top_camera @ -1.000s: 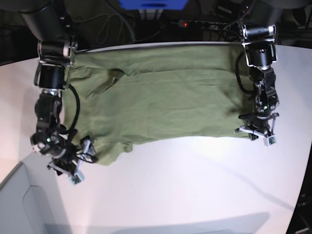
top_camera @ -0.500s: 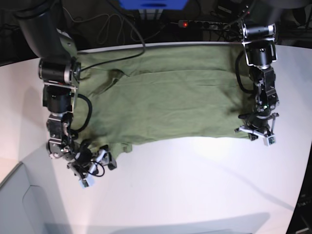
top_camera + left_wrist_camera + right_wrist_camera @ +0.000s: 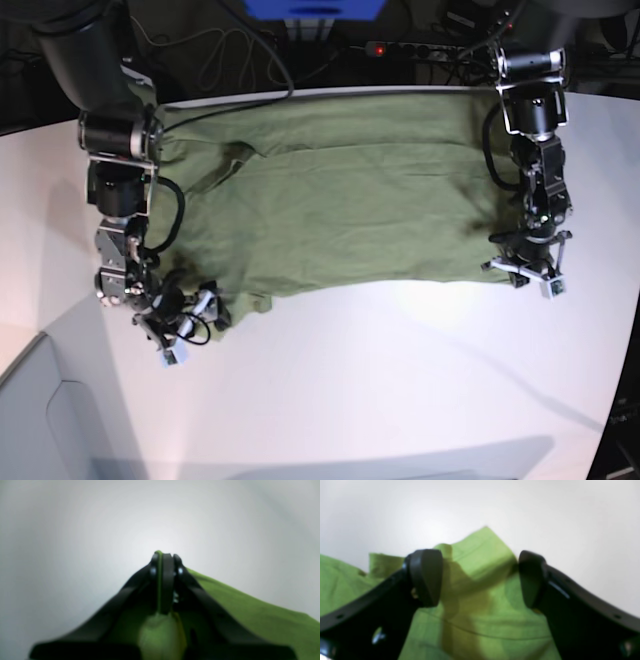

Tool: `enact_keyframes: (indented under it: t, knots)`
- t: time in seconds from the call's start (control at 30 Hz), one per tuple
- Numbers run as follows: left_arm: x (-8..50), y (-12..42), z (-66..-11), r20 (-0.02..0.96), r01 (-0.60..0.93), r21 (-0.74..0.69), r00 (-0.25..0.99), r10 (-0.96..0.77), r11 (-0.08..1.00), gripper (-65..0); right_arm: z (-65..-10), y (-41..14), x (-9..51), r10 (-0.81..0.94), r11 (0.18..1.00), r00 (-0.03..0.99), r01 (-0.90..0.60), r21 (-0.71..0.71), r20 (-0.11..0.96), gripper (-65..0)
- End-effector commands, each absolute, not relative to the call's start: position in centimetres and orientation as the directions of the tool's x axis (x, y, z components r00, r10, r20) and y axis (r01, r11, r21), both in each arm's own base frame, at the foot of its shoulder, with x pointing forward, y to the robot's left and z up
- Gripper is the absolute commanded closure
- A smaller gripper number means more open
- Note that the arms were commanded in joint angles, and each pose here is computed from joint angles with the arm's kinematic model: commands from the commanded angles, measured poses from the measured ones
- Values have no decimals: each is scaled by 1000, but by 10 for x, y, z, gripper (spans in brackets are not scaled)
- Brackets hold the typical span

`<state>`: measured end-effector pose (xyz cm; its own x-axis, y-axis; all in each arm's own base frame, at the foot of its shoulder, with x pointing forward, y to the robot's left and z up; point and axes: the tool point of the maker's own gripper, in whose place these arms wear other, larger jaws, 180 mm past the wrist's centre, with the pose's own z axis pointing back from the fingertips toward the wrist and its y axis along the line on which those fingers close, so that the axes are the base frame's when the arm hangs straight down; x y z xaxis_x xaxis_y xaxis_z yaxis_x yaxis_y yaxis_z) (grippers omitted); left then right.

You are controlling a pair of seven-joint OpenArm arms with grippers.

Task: Fold the T-shirt properly
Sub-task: 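Grasp the hem corners of the shirt with both grippers, then fold the hem up over the shirt toward the collar with both grippers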

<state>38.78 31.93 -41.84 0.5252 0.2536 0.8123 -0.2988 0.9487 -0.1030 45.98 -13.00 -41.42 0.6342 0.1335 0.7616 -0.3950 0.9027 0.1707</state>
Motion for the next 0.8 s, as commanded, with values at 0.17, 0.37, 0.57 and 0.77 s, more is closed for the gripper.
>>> enact_keyframes:
  t: [0.17,0.37,0.57,0.77]
  knots:
    - [382,321,-425,783,-302,-90,567,255,949,0,-391,-134,477,120,905,581,-397,151,805,-125]
    - [383,320,-424,785,-303,-95,563,259,948,0,-372,-137,482,140,907,528,-407,105,838,-3]
    - [390,313,-394,834,-259,-85,510,211,962,0,-356,-145,466,220,909,487,-417,4,845,0]
    - [383,308,-380,857,-234,-72,482,180,970,0,-353,-148,437,279,903,465,-425,-64,840,0]
